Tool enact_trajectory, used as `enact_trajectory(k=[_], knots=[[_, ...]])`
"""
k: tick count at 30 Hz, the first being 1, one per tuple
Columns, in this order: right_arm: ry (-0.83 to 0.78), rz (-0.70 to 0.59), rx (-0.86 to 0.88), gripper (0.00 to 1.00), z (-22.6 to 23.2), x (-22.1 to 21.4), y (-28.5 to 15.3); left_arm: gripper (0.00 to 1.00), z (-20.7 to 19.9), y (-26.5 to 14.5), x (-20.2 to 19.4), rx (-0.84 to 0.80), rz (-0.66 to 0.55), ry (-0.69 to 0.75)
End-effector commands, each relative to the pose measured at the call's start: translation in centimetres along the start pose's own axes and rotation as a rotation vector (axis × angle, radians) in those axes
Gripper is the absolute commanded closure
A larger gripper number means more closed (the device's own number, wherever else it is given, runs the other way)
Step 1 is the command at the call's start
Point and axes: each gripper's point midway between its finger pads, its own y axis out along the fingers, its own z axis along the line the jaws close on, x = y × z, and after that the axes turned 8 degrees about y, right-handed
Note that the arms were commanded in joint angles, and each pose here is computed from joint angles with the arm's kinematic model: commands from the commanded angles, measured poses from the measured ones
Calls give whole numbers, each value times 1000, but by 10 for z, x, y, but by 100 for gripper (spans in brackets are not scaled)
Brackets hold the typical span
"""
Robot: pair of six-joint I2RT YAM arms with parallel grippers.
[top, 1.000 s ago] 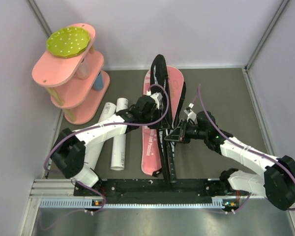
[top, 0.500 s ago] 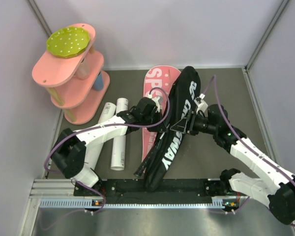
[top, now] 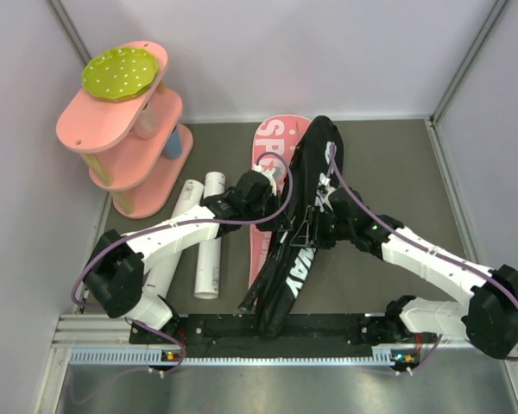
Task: Pack up the badminton gear
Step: Adjust the racket bag at the center of the board.
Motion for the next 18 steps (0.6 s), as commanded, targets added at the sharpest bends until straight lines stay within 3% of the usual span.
enact_trajectory(k=[1, 10, 13, 15, 16, 18], knots=[[-45, -72, 63, 60, 29, 16, 4, 100, -21, -15, 26, -65, -104, 1], [-28, -77, 43, 61, 28, 15, 27, 100, -27, -18, 25, -97, -110, -9], [-29, -93, 53, 74, 32, 18, 30, 100, -28, -20, 25, -99, -111, -7], [-30, -90, 67, 88, 36, 17, 30, 100, -25, -20, 25, -85, -116, 5], [-32, -89, 79, 100, 39, 17, 27, 100, -20, -20, 28, -47, -134, 12], [-34, -73, 91, 100, 40, 12, 22, 100, -6, -18, 28, 24, -148, 46]])
